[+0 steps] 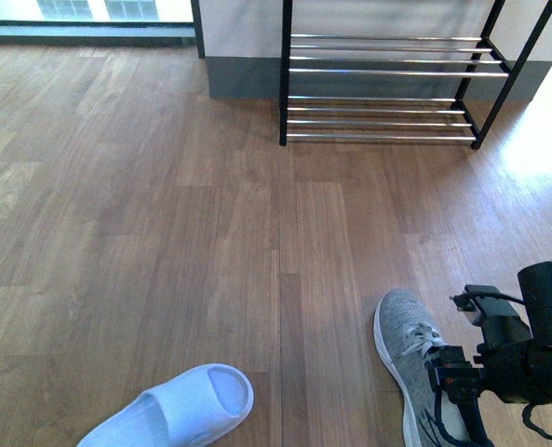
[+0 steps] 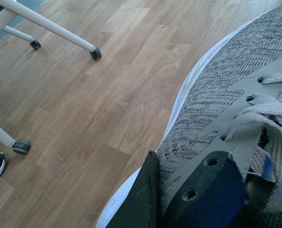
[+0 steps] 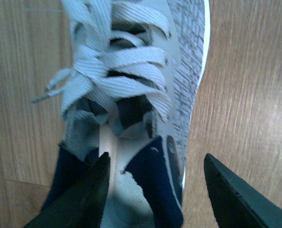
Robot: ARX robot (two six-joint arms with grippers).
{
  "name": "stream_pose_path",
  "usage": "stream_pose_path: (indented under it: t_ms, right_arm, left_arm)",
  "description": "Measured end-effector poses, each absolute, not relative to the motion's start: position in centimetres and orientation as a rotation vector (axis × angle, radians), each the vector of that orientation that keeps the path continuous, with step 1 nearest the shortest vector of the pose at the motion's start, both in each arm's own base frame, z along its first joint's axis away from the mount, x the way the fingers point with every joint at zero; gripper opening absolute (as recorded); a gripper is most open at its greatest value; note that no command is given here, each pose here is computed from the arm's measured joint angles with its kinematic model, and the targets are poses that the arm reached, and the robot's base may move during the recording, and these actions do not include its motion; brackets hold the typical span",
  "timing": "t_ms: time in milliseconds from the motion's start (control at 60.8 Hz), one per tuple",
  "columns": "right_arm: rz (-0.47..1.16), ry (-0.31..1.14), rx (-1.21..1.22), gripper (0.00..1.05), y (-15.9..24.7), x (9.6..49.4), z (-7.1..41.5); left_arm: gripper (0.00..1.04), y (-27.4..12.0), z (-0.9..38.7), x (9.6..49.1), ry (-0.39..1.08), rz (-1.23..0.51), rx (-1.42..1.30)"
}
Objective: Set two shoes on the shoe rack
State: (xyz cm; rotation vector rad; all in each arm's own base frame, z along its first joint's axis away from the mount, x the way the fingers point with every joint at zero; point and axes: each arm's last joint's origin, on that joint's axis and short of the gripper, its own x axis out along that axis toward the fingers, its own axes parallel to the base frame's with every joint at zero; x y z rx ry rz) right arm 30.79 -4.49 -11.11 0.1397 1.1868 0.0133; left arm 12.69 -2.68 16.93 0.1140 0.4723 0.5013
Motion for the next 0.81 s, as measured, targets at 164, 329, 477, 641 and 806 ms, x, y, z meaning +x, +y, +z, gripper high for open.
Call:
stream_pose_path:
  t_ms: [164, 329, 477, 641, 806]
  right_arm:
    - [0.034, 1.165, 0.171, 0.26, -4.0, 30.9, -11.0]
    - [0.018, 1.153, 0.195, 0.01, -4.0, 30.9, -11.0]
    - [0.01, 1.145, 0.189, 0.02, -4.0, 30.6, -10.5]
    - [0.018, 1.122, 0.144, 0.02, -4.6, 30.3, -8.6]
    - [0.045, 1.072, 0.063, 0.02, -5.1, 29.7, -5.0]
  left_arm:
    - [0.02, -2.7, 16.9, 12.7, 0.472, 0.501, 0.114]
    - [0.02, -2.7, 16.9, 12.7, 0.472, 0.502, 0.114]
    - [0.02, -2.7, 16.9, 12.7, 0.472, 0.501, 0.114]
    - [0.02, -2.7, 16.9, 12.7, 0.472, 0.501, 0.114]
    - [0.02, -2.7, 16.9, 12.7, 0.472, 0.501, 0.114]
